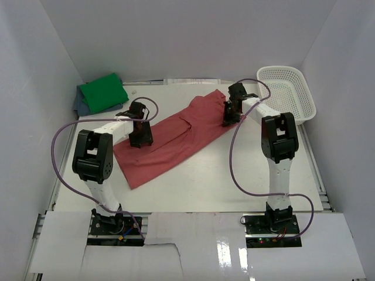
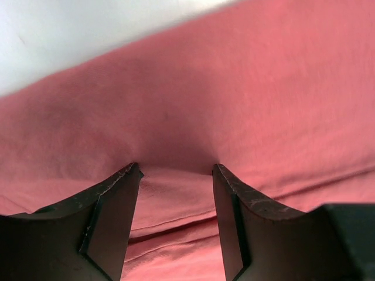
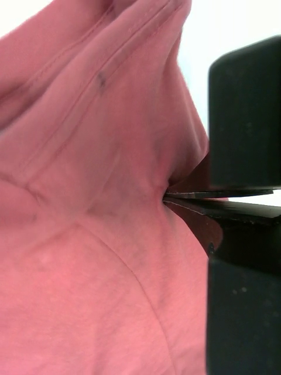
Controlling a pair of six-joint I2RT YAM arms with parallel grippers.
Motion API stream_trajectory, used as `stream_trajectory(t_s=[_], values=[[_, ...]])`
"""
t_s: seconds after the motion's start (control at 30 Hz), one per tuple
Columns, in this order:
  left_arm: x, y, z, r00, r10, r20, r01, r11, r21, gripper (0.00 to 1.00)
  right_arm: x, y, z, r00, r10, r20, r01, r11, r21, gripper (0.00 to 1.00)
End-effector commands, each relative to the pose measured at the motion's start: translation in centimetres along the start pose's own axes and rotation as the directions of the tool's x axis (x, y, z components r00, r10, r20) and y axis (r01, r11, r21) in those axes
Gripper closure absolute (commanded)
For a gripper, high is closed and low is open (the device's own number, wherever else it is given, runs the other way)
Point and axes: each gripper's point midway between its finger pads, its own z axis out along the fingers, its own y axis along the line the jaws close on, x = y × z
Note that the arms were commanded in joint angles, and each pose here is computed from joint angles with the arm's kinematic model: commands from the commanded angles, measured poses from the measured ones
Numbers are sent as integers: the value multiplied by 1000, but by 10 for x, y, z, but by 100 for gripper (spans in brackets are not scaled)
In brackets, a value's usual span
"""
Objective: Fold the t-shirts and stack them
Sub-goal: Rotate the tshirt 90 degrees
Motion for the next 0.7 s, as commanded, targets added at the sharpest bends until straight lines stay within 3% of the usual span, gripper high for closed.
stream_trajectory(t_s=[0.0, 0.17, 0.67], values=[[81, 2, -2, 968, 6, -252, -5, 1000, 6, 36, -27, -10, 12, 1000, 8, 21, -8, 1000, -23, 92], [114, -26, -10, 952, 38, -304, -16, 997, 76, 36, -66, 2, 24, 996, 60, 58, -49, 983, -178, 92], [219, -77, -40, 892, 148, -427, -78, 981, 179, 36, -115, 4, 58, 972, 226, 61, -184, 899, -399, 90]])
